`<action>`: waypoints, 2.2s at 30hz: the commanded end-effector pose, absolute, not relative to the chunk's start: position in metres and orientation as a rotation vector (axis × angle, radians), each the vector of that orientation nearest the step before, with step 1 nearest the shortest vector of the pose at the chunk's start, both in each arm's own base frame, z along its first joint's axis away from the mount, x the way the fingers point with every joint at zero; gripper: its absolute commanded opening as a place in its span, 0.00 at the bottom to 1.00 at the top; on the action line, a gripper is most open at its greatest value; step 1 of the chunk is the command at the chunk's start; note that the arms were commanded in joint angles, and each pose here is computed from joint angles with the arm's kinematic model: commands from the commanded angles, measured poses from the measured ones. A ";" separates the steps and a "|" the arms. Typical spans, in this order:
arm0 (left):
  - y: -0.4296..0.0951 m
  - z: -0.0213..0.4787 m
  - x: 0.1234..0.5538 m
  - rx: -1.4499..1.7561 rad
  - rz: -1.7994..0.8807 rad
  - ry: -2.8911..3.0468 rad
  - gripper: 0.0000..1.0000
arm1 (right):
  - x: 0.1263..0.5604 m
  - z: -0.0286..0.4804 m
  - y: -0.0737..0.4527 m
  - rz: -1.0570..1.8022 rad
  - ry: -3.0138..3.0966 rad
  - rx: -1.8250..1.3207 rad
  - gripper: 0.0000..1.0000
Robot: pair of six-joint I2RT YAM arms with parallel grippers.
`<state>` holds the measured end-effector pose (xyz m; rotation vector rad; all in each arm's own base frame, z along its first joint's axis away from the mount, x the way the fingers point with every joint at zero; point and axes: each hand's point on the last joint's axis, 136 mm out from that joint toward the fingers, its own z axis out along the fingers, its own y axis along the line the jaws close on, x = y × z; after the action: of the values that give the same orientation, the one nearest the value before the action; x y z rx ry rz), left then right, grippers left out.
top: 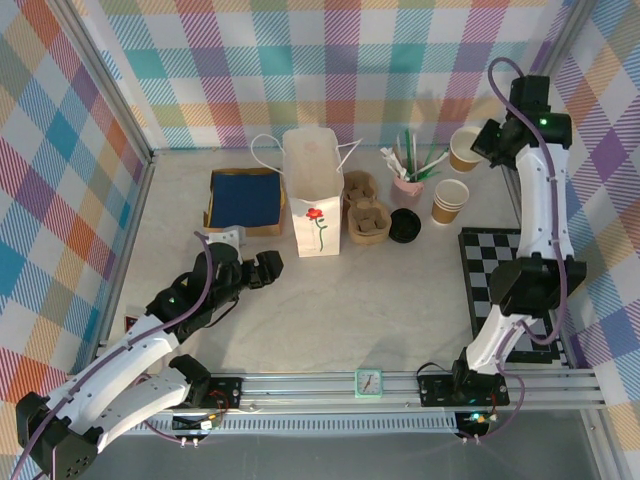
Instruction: Pack the takeout coffee
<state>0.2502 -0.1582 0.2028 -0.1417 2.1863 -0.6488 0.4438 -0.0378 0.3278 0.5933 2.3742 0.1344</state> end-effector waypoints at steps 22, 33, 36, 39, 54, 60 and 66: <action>-0.202 0.156 0.263 -0.179 -0.880 2.201 0.80 | 0.243 0.152 0.184 0.471 2.796 -0.159 0.00; -0.247 0.137 0.311 -0.200 -0.929 2.265 0.76 | 0.240 0.123 0.207 0.404 2.832 -0.220 0.00; -0.254 0.134 0.322 -0.215 -0.951 2.276 0.75 | 0.241 0.124 0.204 0.380 2.819 -0.220 0.00; -0.256 0.128 0.334 -0.253 -0.967 2.283 0.73 | 0.241 0.125 0.200 0.354 2.811 -0.223 0.00; -0.276 0.115 0.381 -0.300 -1.046 2.279 0.69 | 0.240 0.112 0.203 0.321 2.825 -0.242 0.00; -0.270 0.115 0.393 -0.320 -1.026 2.263 0.69 | 0.239 0.110 0.211 0.298 2.830 -0.278 0.00; -0.256 0.121 0.400 -0.328 -0.998 2.245 0.69 | 0.240 0.109 0.220 0.296 2.829 -0.305 0.00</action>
<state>0.3889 -0.2586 0.1033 -0.3479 2.2986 -0.9870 0.2342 0.2118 0.1027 -0.3085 2.8500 0.2883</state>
